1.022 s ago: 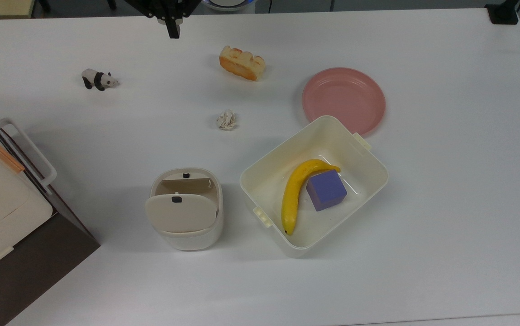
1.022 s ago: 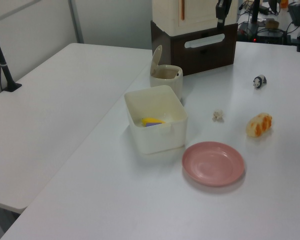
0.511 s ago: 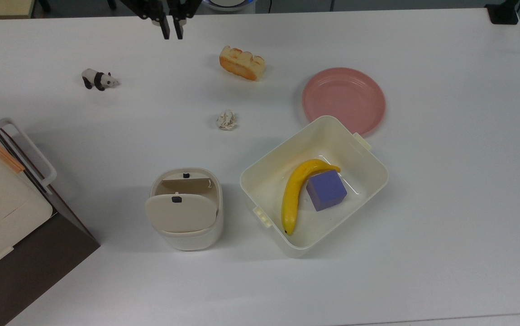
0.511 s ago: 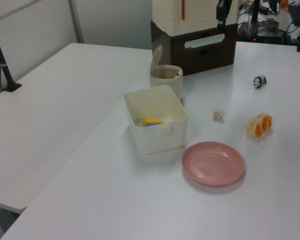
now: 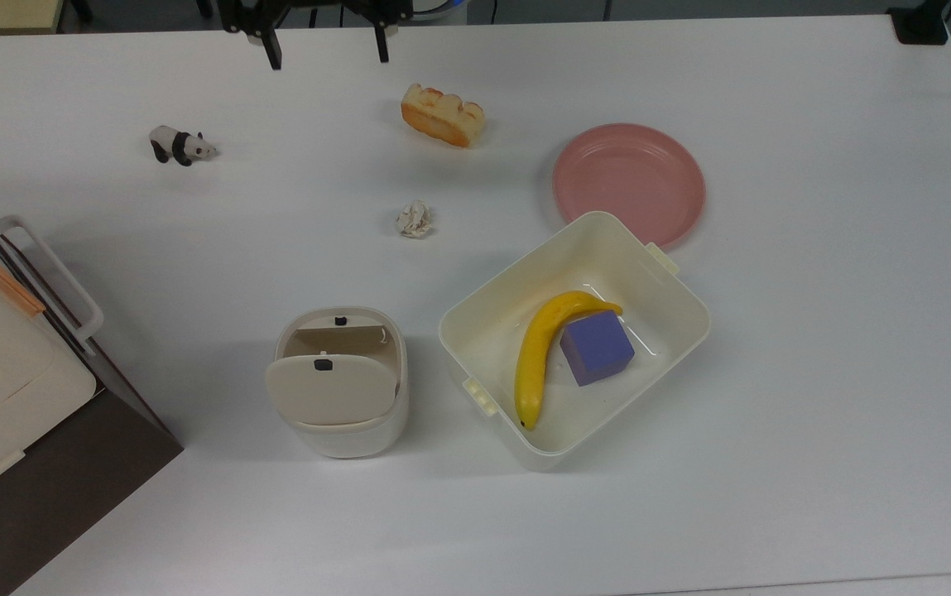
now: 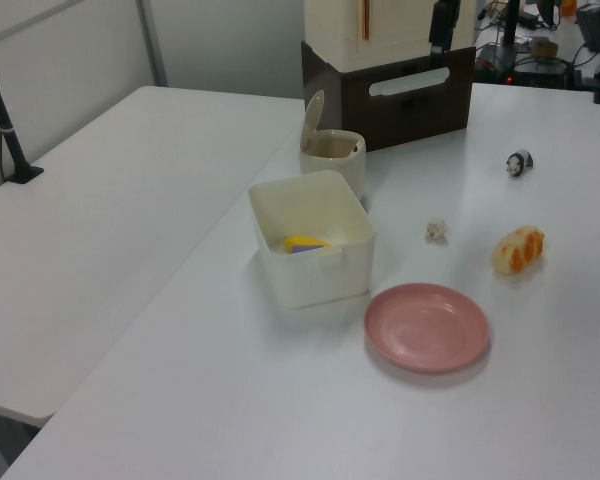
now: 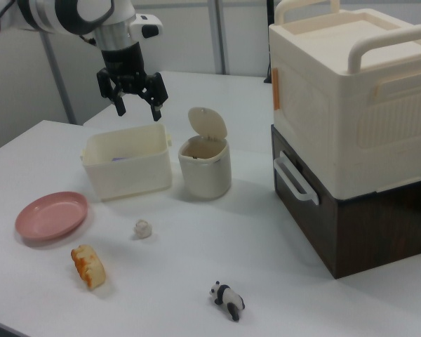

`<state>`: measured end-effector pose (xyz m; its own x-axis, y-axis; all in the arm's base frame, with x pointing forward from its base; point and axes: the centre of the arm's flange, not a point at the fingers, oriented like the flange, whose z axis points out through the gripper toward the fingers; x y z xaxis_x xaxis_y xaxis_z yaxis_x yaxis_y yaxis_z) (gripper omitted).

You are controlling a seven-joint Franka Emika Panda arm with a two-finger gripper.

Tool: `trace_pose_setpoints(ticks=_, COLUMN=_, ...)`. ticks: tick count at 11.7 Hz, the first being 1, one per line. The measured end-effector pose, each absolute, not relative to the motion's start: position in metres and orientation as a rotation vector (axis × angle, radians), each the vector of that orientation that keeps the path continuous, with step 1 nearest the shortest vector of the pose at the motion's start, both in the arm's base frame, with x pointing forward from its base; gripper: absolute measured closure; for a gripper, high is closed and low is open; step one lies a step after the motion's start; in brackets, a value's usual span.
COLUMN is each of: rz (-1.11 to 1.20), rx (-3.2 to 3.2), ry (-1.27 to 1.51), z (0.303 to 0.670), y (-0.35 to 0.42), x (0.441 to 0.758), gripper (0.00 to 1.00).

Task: Open the trash can

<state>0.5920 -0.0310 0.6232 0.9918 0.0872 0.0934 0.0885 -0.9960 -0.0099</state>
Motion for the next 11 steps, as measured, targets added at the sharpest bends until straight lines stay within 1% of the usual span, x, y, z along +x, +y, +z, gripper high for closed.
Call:
trace_pose_setpoints(ticks=2, rz=-0.163, rx=-3.136, ry=-0.168, z=0.611, y=-0.022, x=0.596, gripper=0.00)
trace_pose_setpoints(ticks=7, rz=-0.154, rx=-3.110, ry=-0.132, z=0.617, y=-0.028, x=0.593, gripper=0.00)
trace_pose_setpoints(ticks=10, rz=-0.151, rx=-3.103, ry=0.085, z=0.630, y=-0.031, x=0.589, gripper=0.00)
trace_pose_setpoints(ticks=11, rz=-0.154, rx=-3.102, ry=0.106, z=0.632, y=-0.031, x=0.588, gripper=0.00)
